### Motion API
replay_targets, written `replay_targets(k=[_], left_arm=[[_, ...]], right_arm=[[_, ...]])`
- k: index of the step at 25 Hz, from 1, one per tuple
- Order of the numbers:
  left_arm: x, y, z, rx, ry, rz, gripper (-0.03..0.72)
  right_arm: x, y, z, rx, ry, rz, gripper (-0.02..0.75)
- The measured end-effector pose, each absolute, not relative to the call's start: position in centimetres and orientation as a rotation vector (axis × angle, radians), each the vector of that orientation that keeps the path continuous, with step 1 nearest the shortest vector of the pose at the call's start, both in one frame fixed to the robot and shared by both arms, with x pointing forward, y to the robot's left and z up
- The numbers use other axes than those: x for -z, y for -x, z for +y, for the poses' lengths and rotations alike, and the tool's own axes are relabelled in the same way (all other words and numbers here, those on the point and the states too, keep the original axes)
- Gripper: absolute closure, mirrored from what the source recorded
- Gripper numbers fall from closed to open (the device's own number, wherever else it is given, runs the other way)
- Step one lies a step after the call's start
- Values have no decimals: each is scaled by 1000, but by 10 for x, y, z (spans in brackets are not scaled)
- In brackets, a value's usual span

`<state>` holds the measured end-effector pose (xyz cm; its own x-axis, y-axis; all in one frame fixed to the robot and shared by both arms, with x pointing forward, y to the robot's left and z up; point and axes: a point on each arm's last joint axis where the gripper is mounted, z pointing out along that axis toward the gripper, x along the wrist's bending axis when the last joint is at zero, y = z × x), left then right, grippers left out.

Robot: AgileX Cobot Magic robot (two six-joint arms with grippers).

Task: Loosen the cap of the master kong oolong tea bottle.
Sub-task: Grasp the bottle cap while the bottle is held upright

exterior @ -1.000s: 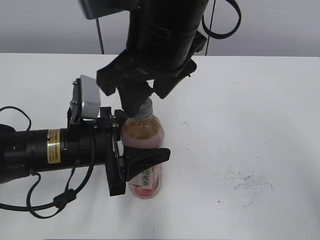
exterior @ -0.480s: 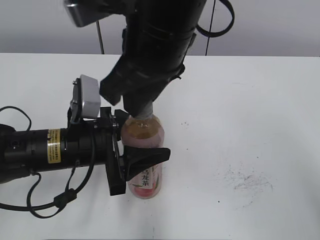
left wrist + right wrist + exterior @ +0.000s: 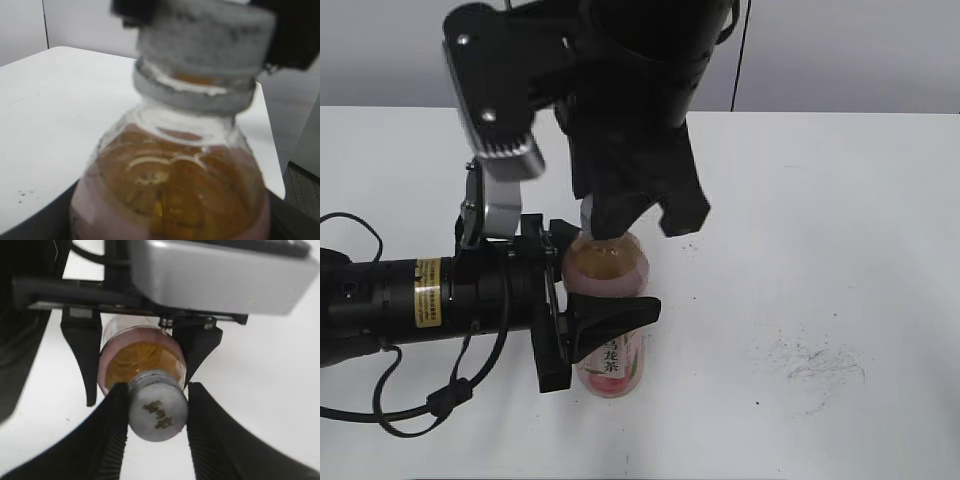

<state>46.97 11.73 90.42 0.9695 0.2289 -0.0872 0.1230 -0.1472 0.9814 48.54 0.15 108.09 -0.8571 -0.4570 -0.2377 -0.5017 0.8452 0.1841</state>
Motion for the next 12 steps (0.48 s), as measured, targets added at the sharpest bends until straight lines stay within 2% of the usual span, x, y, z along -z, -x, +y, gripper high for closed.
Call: replay_targets(k=[6,12], left_arm=[[-904,-470,117,-95,-1723,266,244],[-904,-470,117,-94,-1722,270,244]], right_arm=[[-1081,-485,1,-236,1628,2369,468],[-1081,-485,1,-133,2145,1874,468]])
